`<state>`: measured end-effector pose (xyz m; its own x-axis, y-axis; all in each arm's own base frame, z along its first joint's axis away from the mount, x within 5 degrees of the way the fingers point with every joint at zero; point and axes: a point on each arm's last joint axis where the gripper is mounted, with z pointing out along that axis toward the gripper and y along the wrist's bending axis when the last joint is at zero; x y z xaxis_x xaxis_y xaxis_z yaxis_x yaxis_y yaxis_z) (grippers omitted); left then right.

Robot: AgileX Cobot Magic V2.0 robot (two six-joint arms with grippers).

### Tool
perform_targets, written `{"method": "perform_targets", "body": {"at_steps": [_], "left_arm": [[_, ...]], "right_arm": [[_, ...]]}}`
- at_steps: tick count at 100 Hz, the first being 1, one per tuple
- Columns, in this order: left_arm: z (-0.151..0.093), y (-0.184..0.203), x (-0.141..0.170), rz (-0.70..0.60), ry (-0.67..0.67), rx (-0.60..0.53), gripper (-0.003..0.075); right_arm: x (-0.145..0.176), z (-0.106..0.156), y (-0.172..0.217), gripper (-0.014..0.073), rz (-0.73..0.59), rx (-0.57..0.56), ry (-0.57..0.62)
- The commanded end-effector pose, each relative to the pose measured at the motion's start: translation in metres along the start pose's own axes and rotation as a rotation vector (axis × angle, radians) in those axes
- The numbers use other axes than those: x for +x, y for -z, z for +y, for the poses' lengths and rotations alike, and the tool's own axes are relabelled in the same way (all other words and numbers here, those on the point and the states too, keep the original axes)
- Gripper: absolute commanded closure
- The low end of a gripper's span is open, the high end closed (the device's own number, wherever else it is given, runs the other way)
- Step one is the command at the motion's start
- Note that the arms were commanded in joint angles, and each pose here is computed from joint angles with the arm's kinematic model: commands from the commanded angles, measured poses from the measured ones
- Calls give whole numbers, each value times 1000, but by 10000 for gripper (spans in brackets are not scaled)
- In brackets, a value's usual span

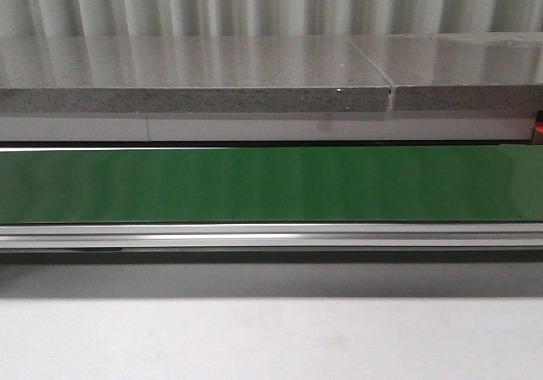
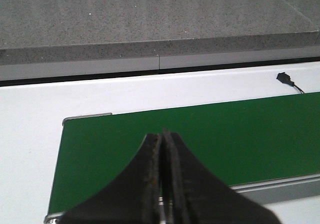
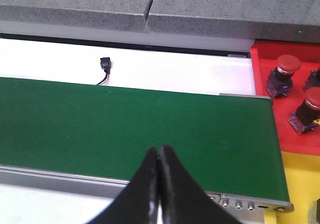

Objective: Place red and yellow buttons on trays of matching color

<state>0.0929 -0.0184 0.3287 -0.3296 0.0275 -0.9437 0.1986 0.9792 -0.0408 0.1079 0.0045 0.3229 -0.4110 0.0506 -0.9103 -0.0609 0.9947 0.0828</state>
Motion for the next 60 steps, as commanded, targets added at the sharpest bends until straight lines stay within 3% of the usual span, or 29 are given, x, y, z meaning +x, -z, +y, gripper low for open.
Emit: {"method": "perform_targets", "body": {"at_steps": [1,35,60], "left_arm": [[0,3,-14,-96,17,-7,740],[0,3,-14,-96,17,-7,740],[0,3,-14,-96,17,-7,740]], "right_arm": [[-13,0,5,715,-87,13,6],[-10,-1,2,715,-88,20,2],[7,0,-12,715,-165,-1,15]]}}
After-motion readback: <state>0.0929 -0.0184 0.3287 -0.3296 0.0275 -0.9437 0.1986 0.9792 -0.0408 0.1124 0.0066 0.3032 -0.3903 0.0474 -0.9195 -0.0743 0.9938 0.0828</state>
